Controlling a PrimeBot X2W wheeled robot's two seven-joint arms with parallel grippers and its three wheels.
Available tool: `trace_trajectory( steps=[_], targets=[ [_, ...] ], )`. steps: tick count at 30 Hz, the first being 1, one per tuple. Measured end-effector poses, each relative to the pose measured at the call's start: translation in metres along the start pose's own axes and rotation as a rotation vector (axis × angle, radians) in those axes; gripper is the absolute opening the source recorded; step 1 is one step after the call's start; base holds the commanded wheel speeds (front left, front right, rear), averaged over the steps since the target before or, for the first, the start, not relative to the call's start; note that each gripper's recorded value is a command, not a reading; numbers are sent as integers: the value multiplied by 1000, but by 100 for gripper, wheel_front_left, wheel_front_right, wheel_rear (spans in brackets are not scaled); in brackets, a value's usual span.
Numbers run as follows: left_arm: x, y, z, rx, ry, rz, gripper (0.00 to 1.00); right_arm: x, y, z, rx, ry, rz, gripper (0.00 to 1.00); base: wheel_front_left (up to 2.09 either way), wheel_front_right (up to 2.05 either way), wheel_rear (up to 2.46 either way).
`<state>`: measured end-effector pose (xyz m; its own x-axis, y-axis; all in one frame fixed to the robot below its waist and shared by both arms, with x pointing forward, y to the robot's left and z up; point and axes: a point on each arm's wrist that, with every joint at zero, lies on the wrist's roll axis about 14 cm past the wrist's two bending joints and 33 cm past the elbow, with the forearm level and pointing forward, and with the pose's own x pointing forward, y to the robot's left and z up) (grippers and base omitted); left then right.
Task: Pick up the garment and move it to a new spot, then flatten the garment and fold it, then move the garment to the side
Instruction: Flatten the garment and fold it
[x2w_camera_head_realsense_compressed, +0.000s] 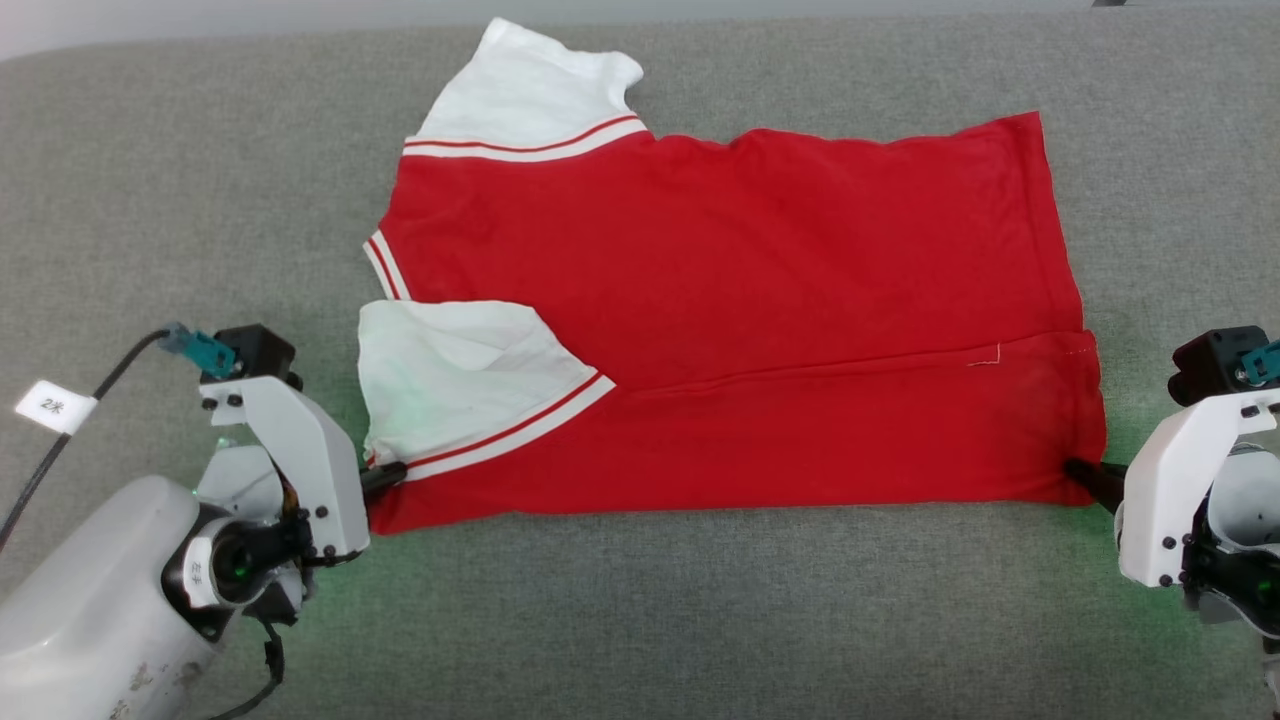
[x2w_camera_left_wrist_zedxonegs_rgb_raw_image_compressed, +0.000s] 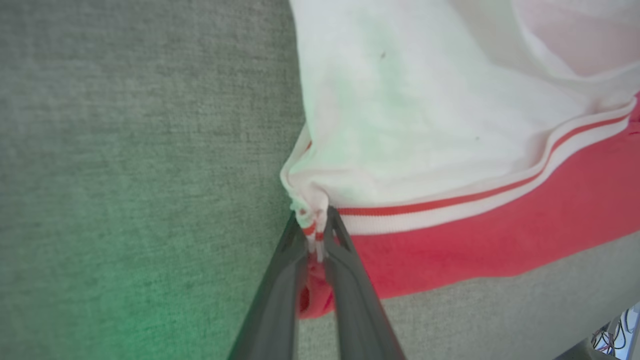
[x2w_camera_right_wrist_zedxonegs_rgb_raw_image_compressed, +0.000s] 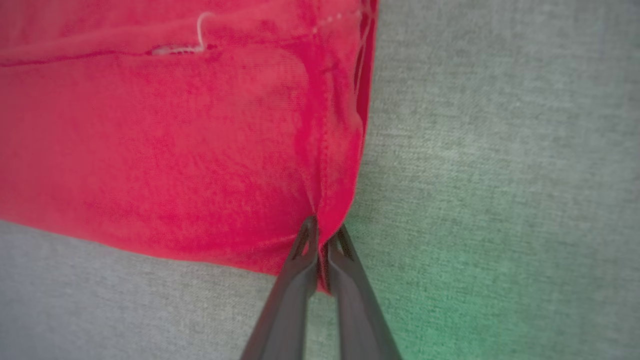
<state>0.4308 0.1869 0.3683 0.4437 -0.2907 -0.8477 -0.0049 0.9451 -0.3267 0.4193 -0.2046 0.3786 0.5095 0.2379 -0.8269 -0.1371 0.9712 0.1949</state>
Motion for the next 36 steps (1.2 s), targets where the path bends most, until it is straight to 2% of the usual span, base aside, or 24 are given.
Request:
trace_trajectory(
  steps=[16,27,36],
  targets=[
    [-27,-2,7,21,-41,12,0,-27,0,2,-21,-10,11,0,0,0,0],
    [-66,-7,-14,54,-35,40,0,-59,8,-19,-52,13,30,0,0,0,0],
    [-78,-8,-45,42,14,51,0,-72,15,-36,-45,31,43,0,0,0,0]
  ],
)
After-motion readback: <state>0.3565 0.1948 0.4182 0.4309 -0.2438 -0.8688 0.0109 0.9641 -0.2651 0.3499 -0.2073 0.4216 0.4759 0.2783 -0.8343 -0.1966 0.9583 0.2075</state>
